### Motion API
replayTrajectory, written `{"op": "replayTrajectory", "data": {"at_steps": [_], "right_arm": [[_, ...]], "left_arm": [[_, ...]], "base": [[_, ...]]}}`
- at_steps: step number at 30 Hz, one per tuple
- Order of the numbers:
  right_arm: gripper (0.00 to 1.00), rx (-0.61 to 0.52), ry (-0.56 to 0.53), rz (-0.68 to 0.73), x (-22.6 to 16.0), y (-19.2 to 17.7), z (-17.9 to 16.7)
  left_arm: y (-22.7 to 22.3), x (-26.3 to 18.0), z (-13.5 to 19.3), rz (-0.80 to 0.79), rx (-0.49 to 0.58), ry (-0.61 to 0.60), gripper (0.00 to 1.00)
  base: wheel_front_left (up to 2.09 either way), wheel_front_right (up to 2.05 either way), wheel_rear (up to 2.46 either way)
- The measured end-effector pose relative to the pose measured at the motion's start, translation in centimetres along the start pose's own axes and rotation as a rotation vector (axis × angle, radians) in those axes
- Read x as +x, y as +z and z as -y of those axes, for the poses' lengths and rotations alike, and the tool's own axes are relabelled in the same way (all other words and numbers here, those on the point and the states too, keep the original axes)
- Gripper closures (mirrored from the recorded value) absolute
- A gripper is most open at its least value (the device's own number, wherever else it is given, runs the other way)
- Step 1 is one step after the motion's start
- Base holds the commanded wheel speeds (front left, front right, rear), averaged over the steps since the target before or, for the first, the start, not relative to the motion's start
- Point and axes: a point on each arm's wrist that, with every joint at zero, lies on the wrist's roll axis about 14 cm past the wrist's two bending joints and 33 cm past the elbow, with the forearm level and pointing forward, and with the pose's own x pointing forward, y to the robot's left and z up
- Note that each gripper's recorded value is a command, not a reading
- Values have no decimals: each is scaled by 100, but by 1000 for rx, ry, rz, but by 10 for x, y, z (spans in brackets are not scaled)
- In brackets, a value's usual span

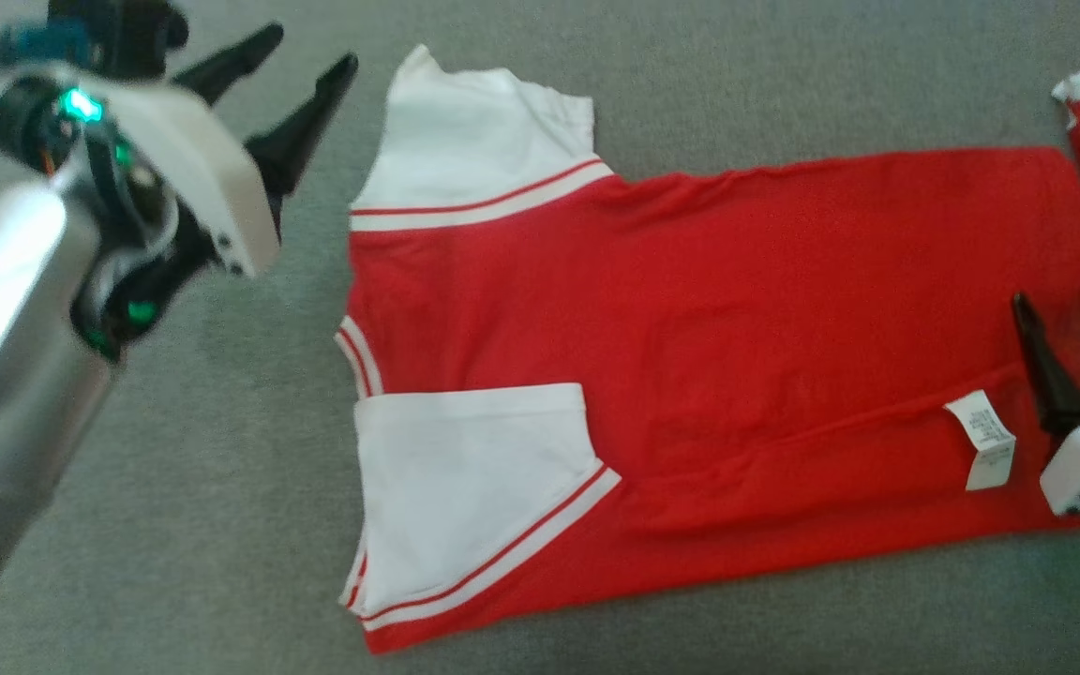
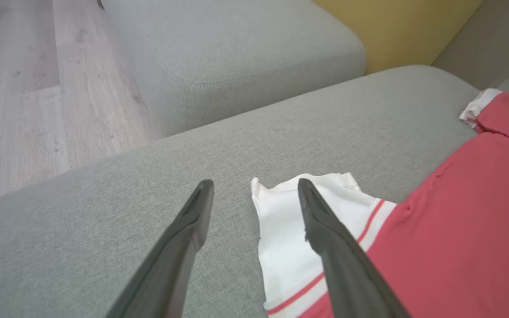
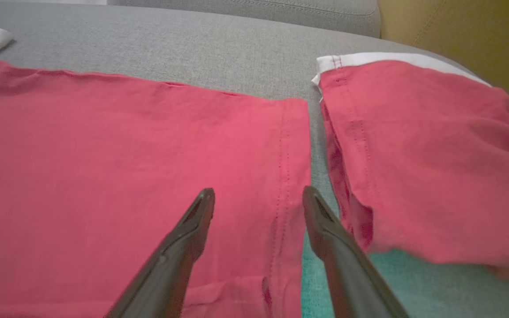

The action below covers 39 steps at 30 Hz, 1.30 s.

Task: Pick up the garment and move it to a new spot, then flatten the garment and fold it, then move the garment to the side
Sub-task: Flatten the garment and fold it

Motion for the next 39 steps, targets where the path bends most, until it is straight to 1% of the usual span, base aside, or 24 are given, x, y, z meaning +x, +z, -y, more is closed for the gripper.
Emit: {"op": "replayTrajectory", "data": {"at_steps": [4, 7, 14, 19, 24, 29, 30, 32, 33, 34, 36, 39], "right_arm": [[0, -2, -19, -22, 8, -6, 9], [0, 2, -36, -49, 8, -16, 15], [0, 15, -63, -69, 7, -29, 21], [0, 24, -77, -67, 8, -32, 24], [0, 30, -87, -67, 9, -36, 27], [0, 32, -90, -68, 10, -37, 28], [0, 32, -91, -65, 10, -37, 28], [0, 32, -93, -62, 11, -36, 29], [0, 31, -94, -61, 12, -35, 29], [0, 29, -94, -60, 13, -35, 29], [0, 23, -95, -53, 16, -32, 30], [0, 20, -92, -45, 21, -28, 30]], "left_arm": [[-10, 32, -6, -116, 3, -23, 0], [-19, 49, -6, -175, 10, -43, 0], [-43, 73, -14, -297, 14, -53, 0], [-53, 81, -18, -335, 14, -54, 0], [-65, 88, -11, -362, -9, -87, 0], [-64, 90, -9, -368, -17, -105, 0], [-64, 90, -9, -371, -15, -108, 7], [-66, 89, -7, -383, -13, -115, 54], [-67, 89, -7, -391, -15, -119, 69], [-68, 89, -6, -396, -18, -126, 89], [-68, 89, -1, -401, -18, -147, 100], [-69, 89, 5, -406, -7, -173, 100]], "base": [[0, 0, 0], [0, 0, 0], [0, 0, 0], [0, 0, 0], [0, 0, 0], [0, 0, 0], [0, 0, 0], [0, 0, 0], [0, 0, 0], [0, 0, 0], [0, 0, 0], [0, 0, 0]]}}
